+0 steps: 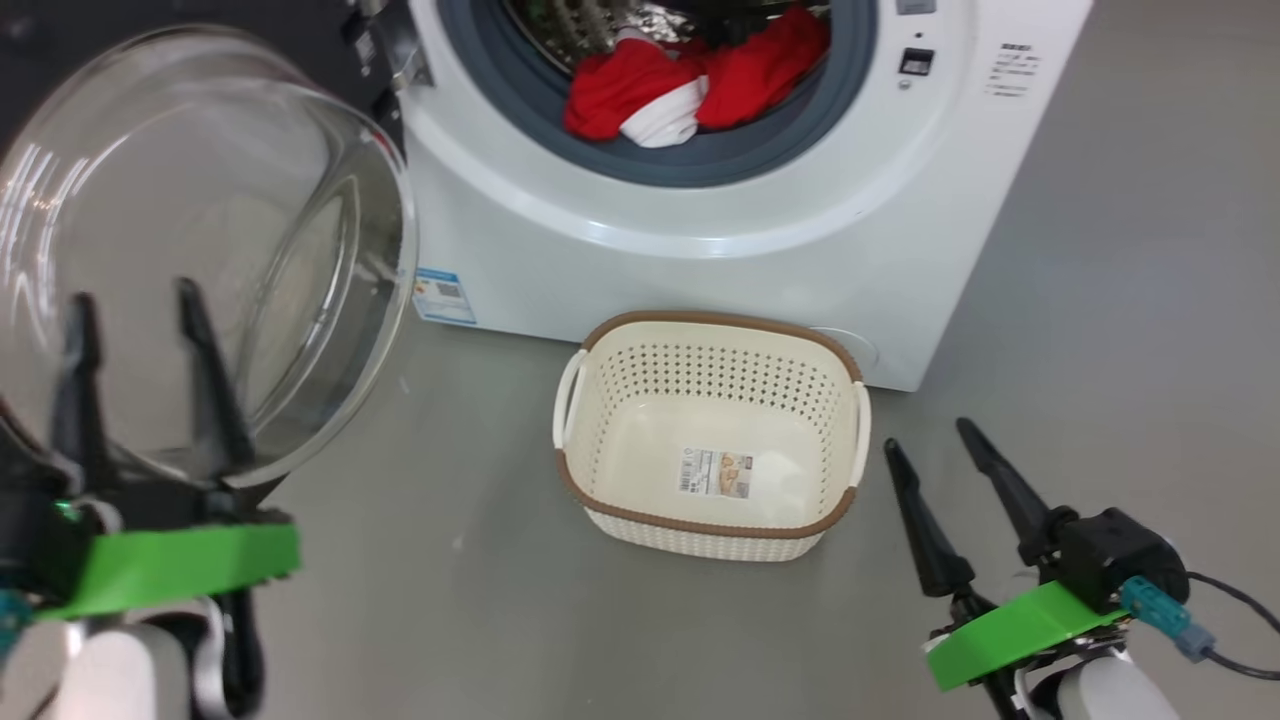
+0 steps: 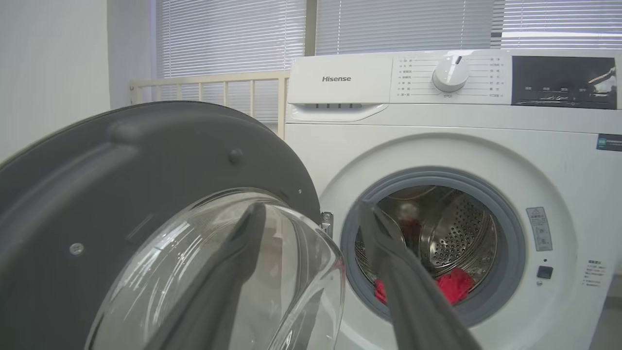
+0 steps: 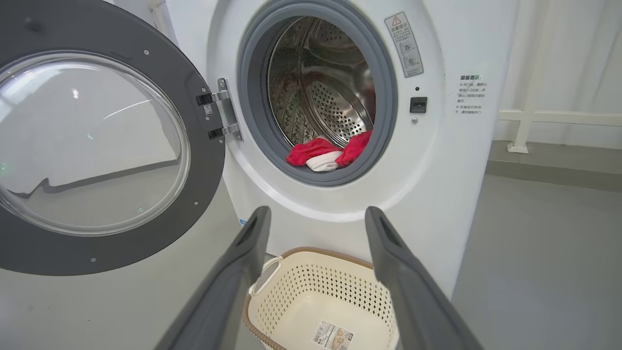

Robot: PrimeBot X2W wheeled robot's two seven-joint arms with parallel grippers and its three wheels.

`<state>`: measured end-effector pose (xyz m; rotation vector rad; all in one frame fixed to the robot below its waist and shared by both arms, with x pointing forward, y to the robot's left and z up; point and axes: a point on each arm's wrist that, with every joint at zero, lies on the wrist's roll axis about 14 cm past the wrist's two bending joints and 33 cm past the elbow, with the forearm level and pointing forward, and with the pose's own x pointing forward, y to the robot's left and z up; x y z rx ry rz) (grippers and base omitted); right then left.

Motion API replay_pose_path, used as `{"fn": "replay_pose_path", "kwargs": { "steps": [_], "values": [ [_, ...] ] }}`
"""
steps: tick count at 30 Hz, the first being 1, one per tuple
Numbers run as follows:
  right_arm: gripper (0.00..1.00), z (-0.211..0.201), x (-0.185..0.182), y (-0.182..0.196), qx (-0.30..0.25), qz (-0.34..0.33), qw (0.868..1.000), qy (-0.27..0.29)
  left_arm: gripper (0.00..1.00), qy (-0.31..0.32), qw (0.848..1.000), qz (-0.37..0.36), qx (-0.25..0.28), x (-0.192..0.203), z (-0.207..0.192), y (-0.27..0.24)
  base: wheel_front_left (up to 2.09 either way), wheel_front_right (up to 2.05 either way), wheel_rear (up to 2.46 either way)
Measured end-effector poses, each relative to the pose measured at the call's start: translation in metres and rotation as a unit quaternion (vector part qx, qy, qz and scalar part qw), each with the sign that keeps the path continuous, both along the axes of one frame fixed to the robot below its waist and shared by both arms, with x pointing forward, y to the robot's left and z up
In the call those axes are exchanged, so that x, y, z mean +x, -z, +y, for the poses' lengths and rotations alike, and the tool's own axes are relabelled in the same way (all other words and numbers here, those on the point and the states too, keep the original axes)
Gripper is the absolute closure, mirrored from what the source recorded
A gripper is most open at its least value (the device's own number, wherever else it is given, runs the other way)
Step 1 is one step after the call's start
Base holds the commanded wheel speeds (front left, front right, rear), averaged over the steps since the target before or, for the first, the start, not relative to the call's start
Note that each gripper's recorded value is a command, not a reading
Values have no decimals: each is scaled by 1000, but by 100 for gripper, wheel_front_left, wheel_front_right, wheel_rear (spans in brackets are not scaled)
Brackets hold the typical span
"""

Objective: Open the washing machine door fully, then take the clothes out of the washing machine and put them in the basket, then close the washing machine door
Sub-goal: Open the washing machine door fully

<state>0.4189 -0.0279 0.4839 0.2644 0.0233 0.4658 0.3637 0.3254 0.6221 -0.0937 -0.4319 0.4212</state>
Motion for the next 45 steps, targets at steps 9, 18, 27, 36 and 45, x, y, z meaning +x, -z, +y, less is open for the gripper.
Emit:
{"fn": "replay_pose_path", "kwargs": {
  "steps": [9, 18, 27, 36, 45],
  "values": [
    [0, -57, 10, -22, -2, -33, 996, 85, 0, 100, 995, 17, 2, 16, -64, 10, 0, 0, 0],
    [0, -106, 1, -35, -6, -50, 987, 152, 0, 183, 981, 43, -38, 27, -109, 37, 0, 0, 0],
    [0, -150, -19, -41, -14, -59, 975, 212, 0, 232, 969, 75, -45, 30, -141, 60, 0, 0, 0],
    [0, -175, -39, -40, -30, -59, 967, 247, 0, 252, 962, 94, -43, 26, -154, 72, 0, 0, 0],
    [0, -191, -65, -35, -43, -53, 960, 272, 0, 253, 959, 120, -39, 9, -154, 88, 0, 0, 0]
  ]
}}
